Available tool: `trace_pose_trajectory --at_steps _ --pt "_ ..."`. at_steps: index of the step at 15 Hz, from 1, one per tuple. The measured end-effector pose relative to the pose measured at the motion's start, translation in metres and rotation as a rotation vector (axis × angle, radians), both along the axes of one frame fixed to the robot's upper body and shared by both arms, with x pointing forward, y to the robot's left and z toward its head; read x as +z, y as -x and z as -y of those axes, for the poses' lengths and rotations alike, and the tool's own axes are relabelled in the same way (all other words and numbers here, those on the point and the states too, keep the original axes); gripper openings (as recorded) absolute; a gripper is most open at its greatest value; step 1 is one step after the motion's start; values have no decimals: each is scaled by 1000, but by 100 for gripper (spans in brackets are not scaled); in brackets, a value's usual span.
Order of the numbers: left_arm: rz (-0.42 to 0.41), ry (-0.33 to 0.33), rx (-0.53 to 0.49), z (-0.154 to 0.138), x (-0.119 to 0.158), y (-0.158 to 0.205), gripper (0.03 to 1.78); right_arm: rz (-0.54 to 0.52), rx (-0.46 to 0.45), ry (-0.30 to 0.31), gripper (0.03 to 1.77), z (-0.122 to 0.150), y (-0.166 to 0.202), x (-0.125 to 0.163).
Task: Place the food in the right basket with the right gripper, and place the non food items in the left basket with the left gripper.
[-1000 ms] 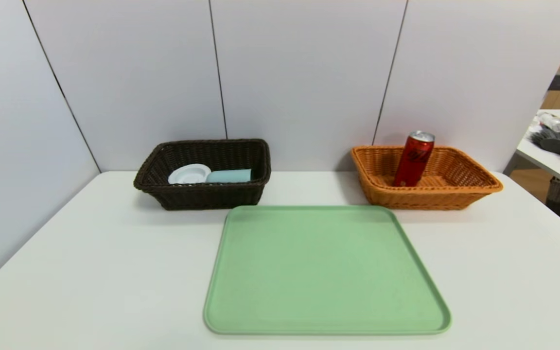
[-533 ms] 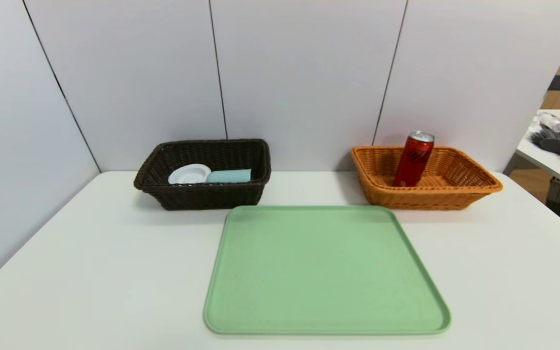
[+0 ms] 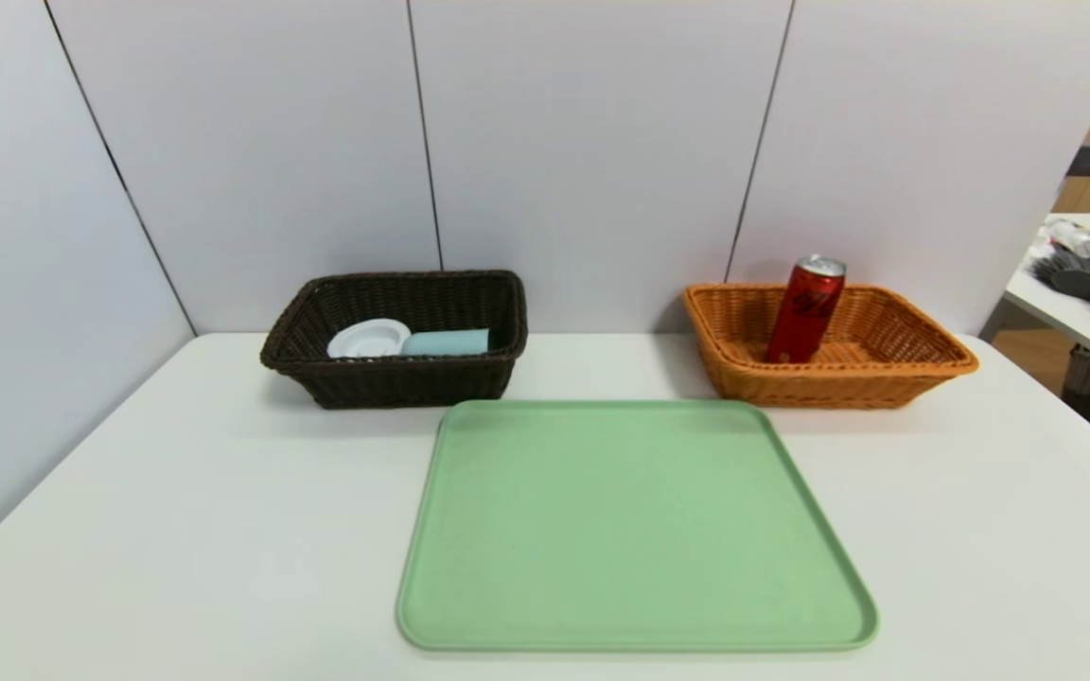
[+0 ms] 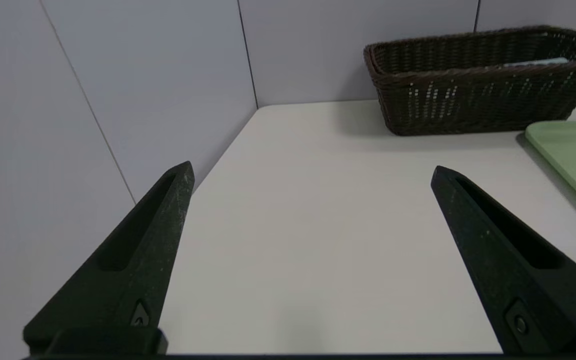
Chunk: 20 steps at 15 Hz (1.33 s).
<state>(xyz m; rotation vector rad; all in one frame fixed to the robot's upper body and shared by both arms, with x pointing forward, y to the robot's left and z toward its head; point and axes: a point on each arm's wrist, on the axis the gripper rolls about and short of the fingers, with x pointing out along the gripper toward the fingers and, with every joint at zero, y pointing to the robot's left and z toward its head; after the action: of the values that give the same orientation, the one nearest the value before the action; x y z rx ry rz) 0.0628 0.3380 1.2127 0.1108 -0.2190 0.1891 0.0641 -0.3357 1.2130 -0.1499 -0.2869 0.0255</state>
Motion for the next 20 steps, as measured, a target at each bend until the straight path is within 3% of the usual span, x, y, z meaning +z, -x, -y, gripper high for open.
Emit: trace_pose_trajectory --at_steps 1,5,7,10,13,20 --pt "2 3 -15 0 -3 -2 169 -51 -6 -5 170 0 -2 -6" --pt "-147 0 -170 4 -22 -6 169 -285 -10 -12 170 0 -5 -31" --pt "-227 33 -202 4 -30 -6 169 -292 -1 -60 170 0 -5 -31" --pt "-221 83 -203 4 -30 -6 169 -295 -1 -127 170 0 -5 -31" --pt "-217 118 -196 4 -30 -6 169 -295 -2 -129 170 0 -5 -31" --pt "-217 119 -195 4 -30 -6 169 -295 -2 -129 170 0 -5 -31"
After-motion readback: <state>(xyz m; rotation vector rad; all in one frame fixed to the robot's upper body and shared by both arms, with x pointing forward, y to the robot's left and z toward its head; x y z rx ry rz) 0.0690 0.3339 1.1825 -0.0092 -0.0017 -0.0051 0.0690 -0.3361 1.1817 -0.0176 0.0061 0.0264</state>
